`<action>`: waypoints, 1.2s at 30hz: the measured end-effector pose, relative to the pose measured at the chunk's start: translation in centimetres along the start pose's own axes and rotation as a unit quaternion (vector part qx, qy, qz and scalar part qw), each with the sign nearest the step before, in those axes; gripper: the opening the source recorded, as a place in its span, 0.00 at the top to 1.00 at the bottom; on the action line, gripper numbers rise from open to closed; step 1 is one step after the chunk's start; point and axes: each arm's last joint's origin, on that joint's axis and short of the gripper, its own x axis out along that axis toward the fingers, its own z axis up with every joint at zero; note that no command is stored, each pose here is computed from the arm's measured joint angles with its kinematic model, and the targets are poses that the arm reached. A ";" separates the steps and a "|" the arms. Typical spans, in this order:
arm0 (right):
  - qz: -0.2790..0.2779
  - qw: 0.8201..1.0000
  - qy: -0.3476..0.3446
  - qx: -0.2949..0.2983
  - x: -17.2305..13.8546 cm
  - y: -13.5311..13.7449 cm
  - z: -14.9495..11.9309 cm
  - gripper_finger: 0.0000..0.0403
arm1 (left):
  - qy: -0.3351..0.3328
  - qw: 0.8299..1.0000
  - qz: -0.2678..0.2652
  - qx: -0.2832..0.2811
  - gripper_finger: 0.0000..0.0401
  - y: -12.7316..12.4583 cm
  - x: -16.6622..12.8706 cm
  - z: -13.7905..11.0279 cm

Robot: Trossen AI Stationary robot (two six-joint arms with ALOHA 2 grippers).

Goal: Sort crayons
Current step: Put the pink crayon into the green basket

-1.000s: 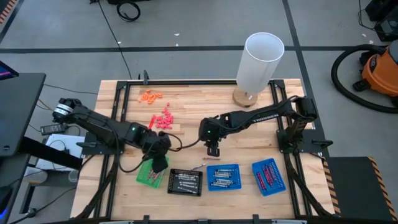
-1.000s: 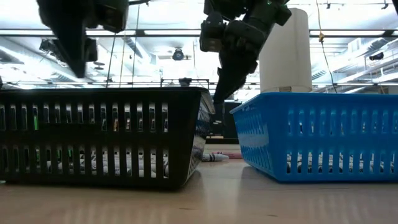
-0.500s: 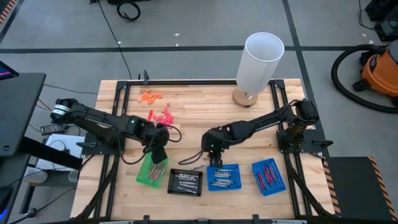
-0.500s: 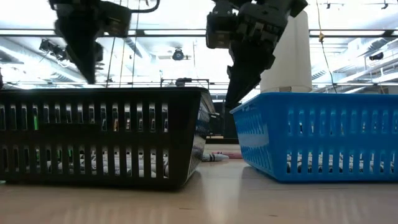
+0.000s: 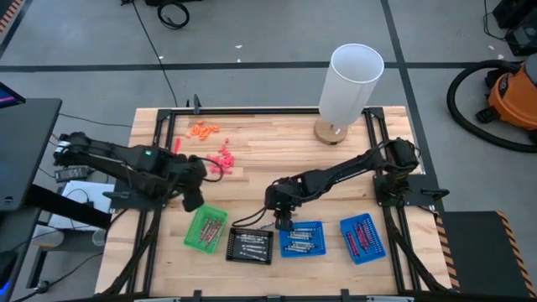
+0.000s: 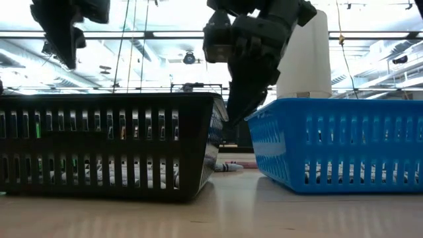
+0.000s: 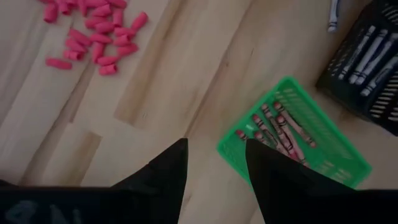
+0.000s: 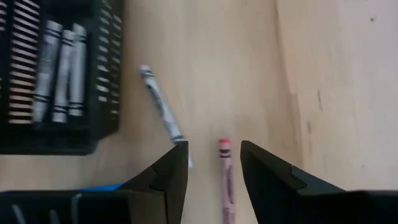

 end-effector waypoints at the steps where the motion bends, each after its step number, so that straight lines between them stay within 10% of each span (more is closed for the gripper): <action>1: -0.005 1.000 0.005 -0.002 0.2 0.0 0.1 0.62 | 0.000 1.000 0.001 -0.003 0.57 0.1 -0.2 -0.1; 36: -0.084 0.986 0.132 -0.051 4.6 -0.4 0.5 0.74 | -0.040 0.998 -0.021 -0.039 0.57 1.8 -2.8 -1.8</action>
